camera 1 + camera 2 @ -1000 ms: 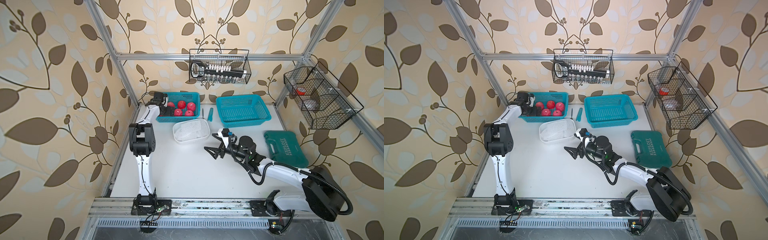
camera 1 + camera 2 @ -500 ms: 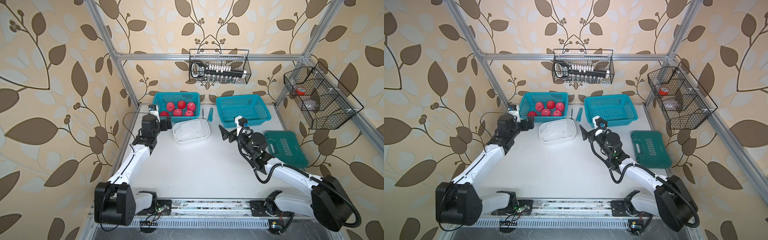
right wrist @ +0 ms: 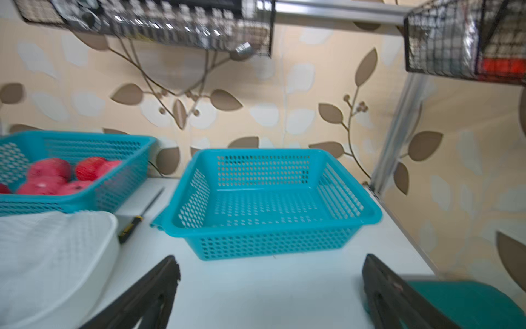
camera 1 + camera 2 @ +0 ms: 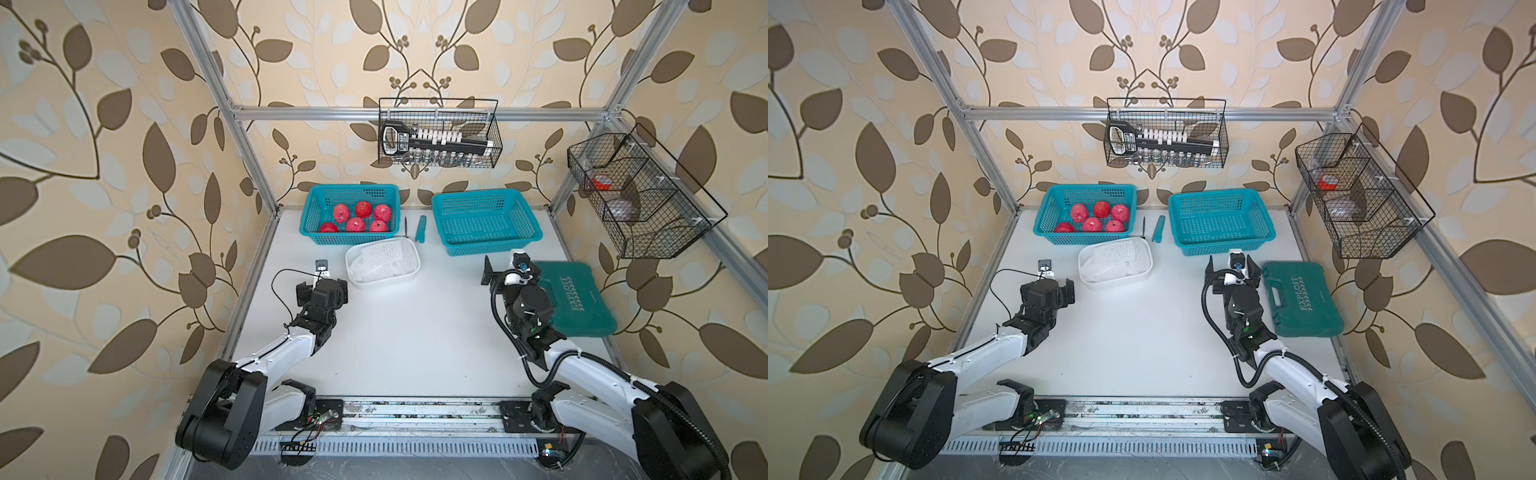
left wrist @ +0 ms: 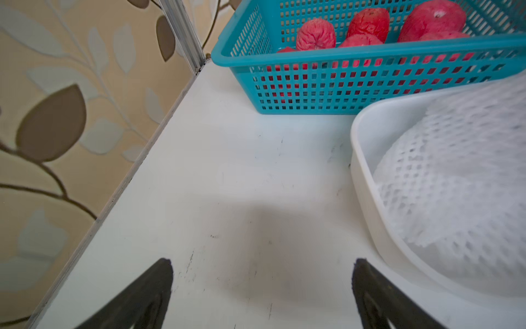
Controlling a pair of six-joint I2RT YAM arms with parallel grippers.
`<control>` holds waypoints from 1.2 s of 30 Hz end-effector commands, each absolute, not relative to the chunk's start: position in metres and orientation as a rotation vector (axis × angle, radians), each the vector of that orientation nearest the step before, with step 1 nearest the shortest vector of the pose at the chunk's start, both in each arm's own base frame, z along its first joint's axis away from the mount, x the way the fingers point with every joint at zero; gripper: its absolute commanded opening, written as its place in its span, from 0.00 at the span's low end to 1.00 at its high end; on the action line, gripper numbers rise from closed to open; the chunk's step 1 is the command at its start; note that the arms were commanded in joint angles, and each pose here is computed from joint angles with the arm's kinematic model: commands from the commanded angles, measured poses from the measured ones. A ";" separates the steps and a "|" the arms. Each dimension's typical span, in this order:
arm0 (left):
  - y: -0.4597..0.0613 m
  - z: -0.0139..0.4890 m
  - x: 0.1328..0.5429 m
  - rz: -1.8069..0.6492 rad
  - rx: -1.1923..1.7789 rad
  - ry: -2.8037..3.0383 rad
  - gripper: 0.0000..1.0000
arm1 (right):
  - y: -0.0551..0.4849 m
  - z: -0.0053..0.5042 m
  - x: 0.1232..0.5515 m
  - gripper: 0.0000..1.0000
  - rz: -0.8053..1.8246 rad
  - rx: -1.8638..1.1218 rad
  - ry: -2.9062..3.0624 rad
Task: Remove foam nets from apples
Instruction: Reset both arms
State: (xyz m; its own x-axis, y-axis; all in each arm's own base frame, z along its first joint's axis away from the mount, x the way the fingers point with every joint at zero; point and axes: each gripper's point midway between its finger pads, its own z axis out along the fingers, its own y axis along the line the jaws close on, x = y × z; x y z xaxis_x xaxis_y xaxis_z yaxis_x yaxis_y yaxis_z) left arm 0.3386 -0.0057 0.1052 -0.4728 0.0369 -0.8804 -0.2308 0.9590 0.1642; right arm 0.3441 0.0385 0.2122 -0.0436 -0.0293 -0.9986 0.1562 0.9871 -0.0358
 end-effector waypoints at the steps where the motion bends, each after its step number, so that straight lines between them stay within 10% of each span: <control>1: -0.004 0.116 0.359 0.349 -0.118 1.943 0.99 | 0.007 0.182 0.344 1.00 -0.180 0.254 1.660; 26: -0.033 0.105 0.348 0.117 0.059 1.780 0.99 | -0.016 0.146 0.337 1.00 -0.299 0.170 1.669; 36: 0.030 0.077 0.378 0.153 -0.290 1.987 0.99 | -0.019 0.129 0.351 1.00 -0.270 0.209 1.687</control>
